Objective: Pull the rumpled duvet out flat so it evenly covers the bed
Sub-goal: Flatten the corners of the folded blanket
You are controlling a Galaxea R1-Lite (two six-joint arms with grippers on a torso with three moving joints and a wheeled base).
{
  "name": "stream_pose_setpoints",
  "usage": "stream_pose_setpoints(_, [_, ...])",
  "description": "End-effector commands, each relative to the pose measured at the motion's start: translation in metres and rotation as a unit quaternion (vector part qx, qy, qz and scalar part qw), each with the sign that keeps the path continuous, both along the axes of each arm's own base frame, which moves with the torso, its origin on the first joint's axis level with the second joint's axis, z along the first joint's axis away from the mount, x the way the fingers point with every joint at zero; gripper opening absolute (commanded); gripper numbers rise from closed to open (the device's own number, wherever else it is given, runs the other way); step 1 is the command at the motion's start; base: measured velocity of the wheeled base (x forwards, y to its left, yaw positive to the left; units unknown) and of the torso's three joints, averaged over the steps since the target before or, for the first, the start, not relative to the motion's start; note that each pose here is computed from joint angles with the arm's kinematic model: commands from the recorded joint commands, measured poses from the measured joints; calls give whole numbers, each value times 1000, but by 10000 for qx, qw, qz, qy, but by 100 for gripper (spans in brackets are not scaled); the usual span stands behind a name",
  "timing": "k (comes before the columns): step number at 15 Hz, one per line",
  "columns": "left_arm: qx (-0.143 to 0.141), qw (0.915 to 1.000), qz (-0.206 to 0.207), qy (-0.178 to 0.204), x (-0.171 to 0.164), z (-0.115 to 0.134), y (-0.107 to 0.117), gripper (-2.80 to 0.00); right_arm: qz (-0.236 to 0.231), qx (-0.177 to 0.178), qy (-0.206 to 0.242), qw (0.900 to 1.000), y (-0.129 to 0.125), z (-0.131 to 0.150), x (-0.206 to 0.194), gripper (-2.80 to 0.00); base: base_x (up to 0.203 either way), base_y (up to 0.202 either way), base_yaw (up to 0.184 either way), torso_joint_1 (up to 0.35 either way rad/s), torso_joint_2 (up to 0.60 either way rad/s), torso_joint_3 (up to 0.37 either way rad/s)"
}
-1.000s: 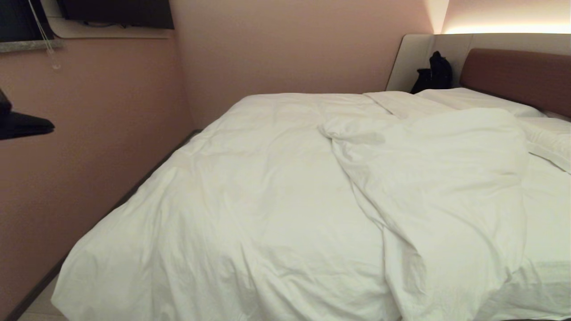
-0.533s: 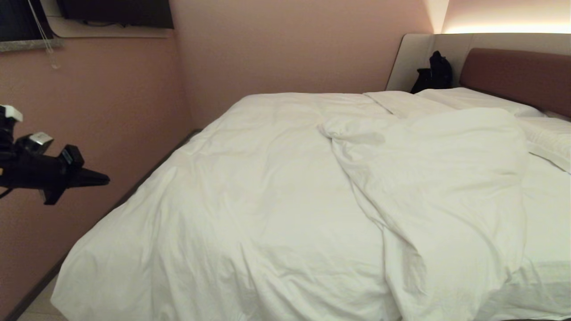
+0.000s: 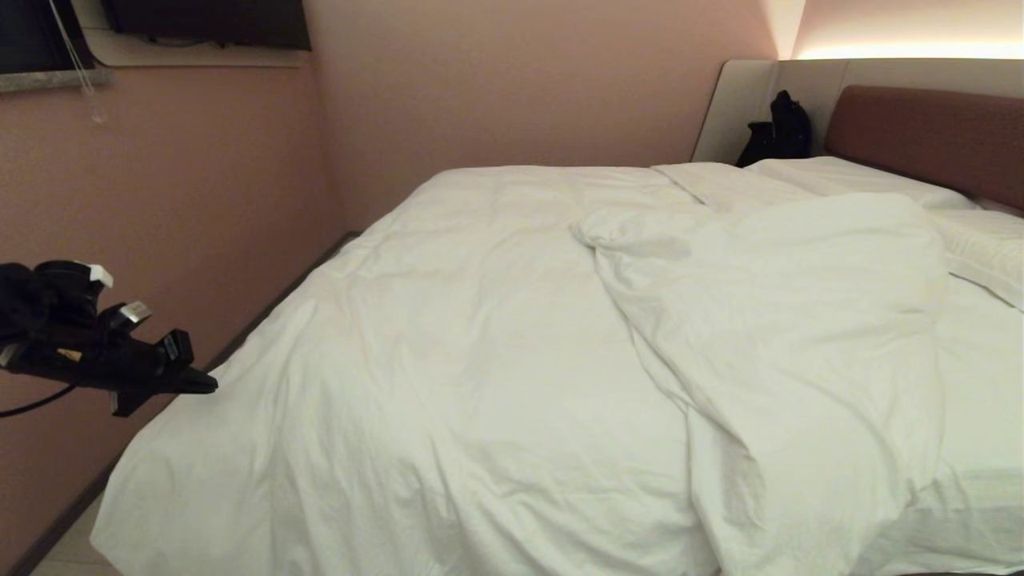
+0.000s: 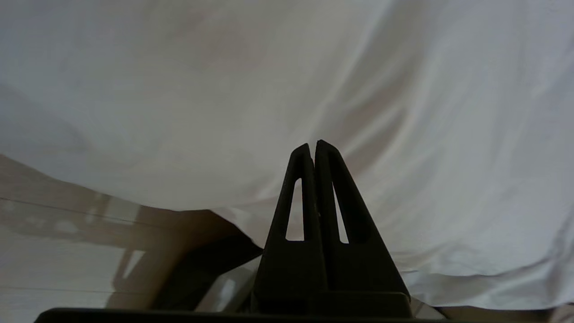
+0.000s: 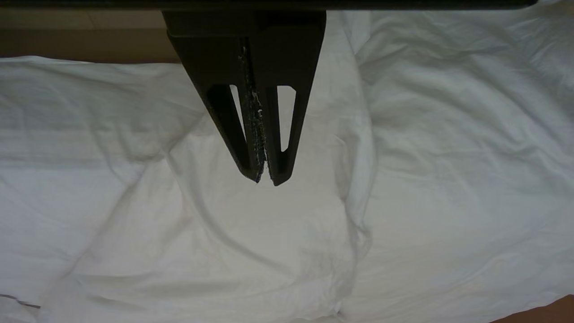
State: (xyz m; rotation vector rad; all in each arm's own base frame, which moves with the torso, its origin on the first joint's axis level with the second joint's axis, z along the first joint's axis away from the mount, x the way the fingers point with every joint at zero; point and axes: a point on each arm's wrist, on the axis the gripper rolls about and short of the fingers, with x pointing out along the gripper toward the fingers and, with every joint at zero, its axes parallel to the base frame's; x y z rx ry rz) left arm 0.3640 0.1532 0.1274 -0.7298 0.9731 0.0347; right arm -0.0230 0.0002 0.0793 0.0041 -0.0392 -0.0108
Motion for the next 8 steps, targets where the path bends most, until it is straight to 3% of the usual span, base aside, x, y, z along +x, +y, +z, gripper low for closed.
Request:
stream_pose_setpoints(1, [132, 9998, -69, 162, 0, -11, 1, -280, 1, 2, 4, 10000, 0, 0, 0, -280, 0, 0, 0, 0, 0, 0])
stream_pose_setpoints(3, [330, 9991, -149, 204, -1, -13, 1, -280, 1, 2, 4, 10000, 0, 0, 0, -280, 0, 0, 0, 0, 0, 0])
stream_pose_setpoints(8, [405, 9991, -140, 64, -2, -12, 3, -280, 1, 2, 4, 10000, 0, 0, 0, -280, 0, 0, 0, 0, 0, 0])
